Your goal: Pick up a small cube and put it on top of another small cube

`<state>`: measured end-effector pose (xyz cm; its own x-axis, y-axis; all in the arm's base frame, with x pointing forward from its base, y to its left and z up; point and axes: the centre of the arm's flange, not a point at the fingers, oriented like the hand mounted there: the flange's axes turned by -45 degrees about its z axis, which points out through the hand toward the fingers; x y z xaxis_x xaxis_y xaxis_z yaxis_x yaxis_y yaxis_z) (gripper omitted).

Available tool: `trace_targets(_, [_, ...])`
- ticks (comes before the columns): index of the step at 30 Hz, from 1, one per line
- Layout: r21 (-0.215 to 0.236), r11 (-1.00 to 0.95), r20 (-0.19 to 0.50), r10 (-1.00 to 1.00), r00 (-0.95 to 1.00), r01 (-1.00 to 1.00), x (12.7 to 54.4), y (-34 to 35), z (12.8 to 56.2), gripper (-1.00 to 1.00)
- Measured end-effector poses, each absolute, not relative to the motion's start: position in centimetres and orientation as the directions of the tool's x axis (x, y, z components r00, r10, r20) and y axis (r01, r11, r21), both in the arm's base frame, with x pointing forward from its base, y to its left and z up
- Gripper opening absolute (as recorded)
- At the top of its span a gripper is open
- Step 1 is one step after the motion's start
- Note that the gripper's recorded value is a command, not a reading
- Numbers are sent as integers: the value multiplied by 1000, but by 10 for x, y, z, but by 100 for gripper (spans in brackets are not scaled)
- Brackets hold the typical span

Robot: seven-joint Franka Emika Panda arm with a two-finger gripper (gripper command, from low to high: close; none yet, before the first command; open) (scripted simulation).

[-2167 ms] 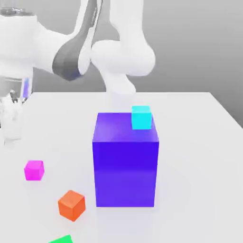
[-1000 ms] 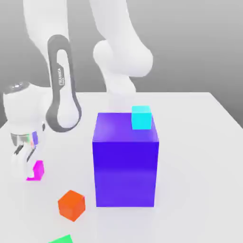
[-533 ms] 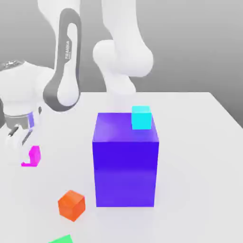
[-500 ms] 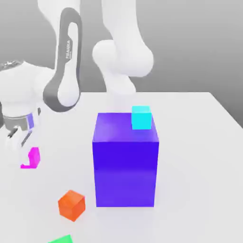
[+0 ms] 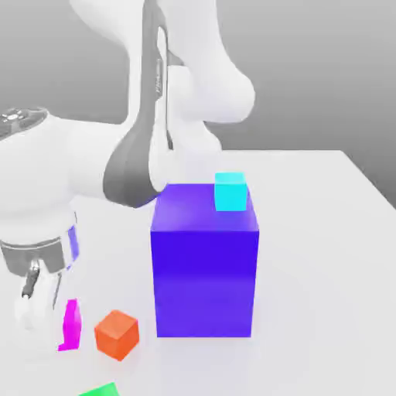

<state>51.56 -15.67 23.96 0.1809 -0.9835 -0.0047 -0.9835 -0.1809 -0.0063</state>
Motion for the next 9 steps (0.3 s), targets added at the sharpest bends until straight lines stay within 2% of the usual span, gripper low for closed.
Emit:
trace_targets(2, [-4,-192,-1,-981,192,-981,534,-138,237,-100])
trace_targets(5, [-3,-196,0,-981,196,-981,540,-132,197,-100])
trace_targets(6, [-3,-196,0,-981,196,-981,540,-131,186,100])
trace_targets(9, [-3,-196,0,-981,196,-981,540,-131,186,100])
